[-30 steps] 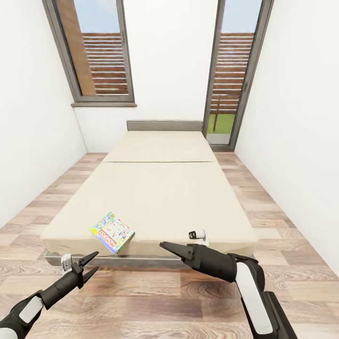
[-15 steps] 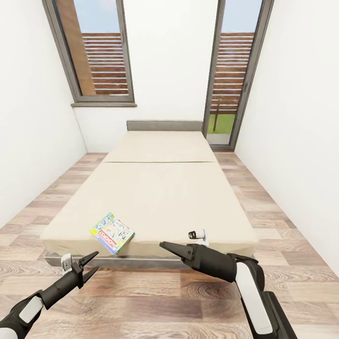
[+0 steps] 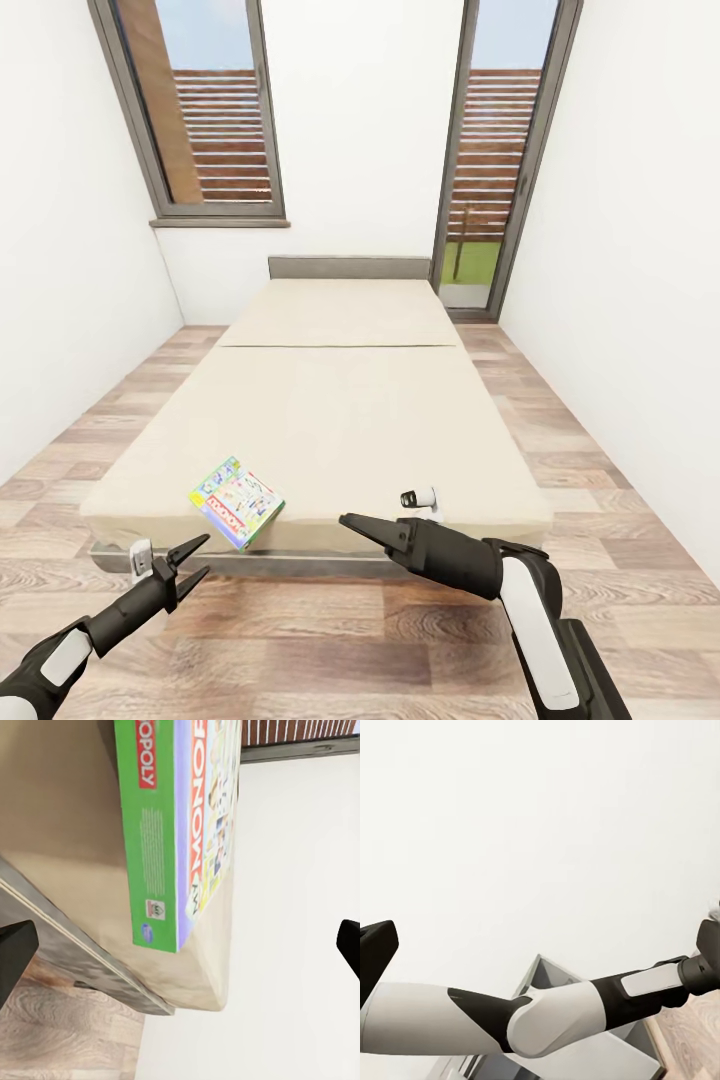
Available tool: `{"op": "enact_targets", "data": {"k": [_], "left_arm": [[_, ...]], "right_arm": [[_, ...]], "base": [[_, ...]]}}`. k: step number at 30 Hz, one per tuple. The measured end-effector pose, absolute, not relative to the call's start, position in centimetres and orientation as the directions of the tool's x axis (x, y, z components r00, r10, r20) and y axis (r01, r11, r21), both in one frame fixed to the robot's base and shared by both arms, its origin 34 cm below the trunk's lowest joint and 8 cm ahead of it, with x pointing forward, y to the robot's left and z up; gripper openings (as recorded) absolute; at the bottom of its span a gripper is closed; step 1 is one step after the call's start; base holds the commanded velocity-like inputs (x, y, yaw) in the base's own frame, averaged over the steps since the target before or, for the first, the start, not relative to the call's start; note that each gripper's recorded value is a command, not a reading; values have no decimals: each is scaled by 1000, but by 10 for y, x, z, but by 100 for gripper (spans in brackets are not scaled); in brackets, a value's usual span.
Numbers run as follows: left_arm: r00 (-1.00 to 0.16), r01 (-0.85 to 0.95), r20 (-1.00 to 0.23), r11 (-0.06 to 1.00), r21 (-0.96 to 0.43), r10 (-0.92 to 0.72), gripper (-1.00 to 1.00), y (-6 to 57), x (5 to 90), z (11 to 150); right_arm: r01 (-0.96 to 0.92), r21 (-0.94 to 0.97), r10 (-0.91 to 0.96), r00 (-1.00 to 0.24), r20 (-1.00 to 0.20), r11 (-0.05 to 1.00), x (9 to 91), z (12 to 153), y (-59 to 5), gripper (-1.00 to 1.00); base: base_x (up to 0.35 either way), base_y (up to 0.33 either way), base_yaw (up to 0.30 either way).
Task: Put all the toys in the child's room - the three board games (two on the bed and one on the table), the two jigsaw puzzles on the table, and the tennis ball on the table - inside the toy box on the table in the child's room.
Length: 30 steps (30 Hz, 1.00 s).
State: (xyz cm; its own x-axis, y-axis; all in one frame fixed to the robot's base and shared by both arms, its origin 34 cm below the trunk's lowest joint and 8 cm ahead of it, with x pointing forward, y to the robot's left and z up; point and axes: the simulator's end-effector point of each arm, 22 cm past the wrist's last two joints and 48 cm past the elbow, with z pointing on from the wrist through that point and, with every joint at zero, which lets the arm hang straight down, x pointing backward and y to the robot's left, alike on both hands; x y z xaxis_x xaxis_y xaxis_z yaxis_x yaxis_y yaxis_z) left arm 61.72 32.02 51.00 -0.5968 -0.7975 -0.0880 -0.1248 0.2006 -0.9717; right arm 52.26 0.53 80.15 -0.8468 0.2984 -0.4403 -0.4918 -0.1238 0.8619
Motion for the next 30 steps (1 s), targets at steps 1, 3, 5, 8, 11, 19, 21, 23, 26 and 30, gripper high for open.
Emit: {"op": "enact_targets", "data": {"k": [1, 3, 5, 8, 11, 19, 21, 23, 26, 30], "left_arm": [[-597, -125, -88, 201, -972, -797, 100, 320, 617, 510], [-597, -125, -88, 201, -972, -798, 100, 320, 617, 510], [-597, -125, -88, 201, -972, -798, 100, 320, 617, 510], [-597, -124, -88, 201, -972, -798, 100, 320, 617, 510], [-597, -124, -89, 201, -972, -798, 100, 320, 617, 510], [-597, -124, -89, 201, -972, -798, 100, 320, 617, 510], [-597, -124, -89, 201, -972, -798, 100, 320, 617, 510], [-597, -124, -89, 201, -972, -798, 100, 320, 617, 510], [-597, -124, -88, 201, -972, -797, 100, 320, 617, 510], [-597, -124, -88, 200, -972, -797, 100, 319, 617, 510]], "right_arm": [[-492, 862, 299, -847, -440, -124, 523, 802, 5, 100], [-492, 862, 299, -847, -440, -125, 523, 802, 6, 100], [-492, 862, 299, -847, -440, -125, 523, 802, 6, 100], [-492, 862, 299, -847, -440, -125, 523, 802, 6, 100], [-492, 862, 299, -847, -440, -125, 523, 802, 6, 100], [-492, 861, 300, -847, -439, -127, 522, 803, 6, 100], [-492, 861, 300, -847, -439, -128, 522, 803, 6, 100], [-492, 861, 299, -847, -439, -128, 522, 803, 7, 100], [-492, 861, 299, -847, -439, -128, 522, 803, 7, 100], [-492, 861, 298, -847, -440, -127, 522, 802, 7, 100]], "base": [[8, 0, 0], [5, 0, 0], [3, 0, 0], [1, 0, 0], [23, 0, 0], [88, 0, 0], [25, 0, 0], [14, 0, 0], [7, 0, 0], [3, 0, 0]]}}
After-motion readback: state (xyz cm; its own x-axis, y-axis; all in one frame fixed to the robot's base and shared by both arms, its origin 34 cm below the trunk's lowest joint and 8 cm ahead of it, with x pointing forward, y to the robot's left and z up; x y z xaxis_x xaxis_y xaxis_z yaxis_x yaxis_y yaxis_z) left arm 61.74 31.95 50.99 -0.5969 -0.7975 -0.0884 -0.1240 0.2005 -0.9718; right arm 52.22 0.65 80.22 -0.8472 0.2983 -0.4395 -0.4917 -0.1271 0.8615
